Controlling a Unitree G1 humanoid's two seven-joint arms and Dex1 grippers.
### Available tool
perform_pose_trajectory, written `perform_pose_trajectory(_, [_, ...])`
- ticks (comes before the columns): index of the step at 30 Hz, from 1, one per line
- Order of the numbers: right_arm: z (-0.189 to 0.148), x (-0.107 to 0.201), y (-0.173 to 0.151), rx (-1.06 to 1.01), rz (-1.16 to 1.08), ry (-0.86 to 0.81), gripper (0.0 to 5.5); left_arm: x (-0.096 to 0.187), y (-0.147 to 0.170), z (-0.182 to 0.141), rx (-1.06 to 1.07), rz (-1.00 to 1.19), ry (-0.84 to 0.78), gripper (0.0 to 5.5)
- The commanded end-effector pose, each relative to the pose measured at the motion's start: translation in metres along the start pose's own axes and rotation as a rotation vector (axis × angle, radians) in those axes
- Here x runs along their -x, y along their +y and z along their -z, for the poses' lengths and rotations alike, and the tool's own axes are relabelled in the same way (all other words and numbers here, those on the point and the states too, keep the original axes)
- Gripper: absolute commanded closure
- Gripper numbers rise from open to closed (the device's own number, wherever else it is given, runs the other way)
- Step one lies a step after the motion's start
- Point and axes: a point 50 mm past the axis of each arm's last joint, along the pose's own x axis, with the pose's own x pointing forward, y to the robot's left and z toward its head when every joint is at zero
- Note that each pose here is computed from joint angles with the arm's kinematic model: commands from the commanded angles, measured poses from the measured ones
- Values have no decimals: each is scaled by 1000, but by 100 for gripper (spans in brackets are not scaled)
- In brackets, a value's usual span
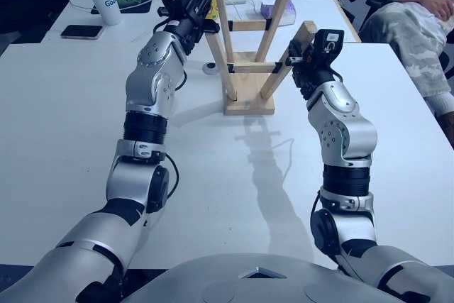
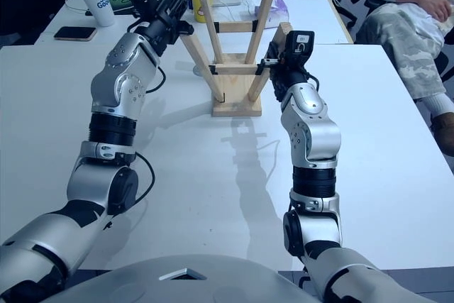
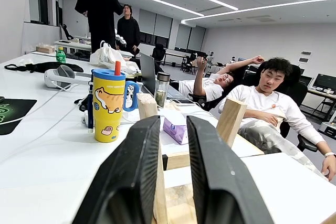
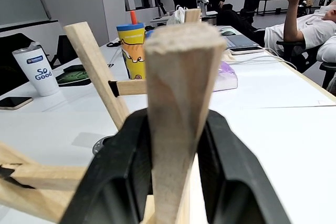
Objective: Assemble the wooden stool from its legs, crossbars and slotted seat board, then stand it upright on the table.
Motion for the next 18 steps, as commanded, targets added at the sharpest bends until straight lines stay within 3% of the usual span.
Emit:
perform_pose_trajectory(1, [26,1,10,19,-47,149,446,8,6,37,53,-70,106,455])
perform_pose_trajectory(4, [27,1,8,27,-39,159,446,11,21,8,136,-160,-68,455])
perform_pose_trajectory(6, [29,1,6,41,-28,173,446,24,45,-20,232,-276,-260,455])
perform_pose_trajectory(8, [31,1,5,46,-20,182,446,42,77,-23,289,-436,-329,455])
perform_pose_trajectory(13, [29,1,3,43,-1,180,446,84,136,32,261,-760,-138,455])
perform_pose_trajectory(15, [29,1,4,40,0,178,446,105,151,65,74,-820,68,455])
perform_pose_trajectory(18, [29,2,3,37,-1,177,446,108,137,89,-82,-598,230,455])
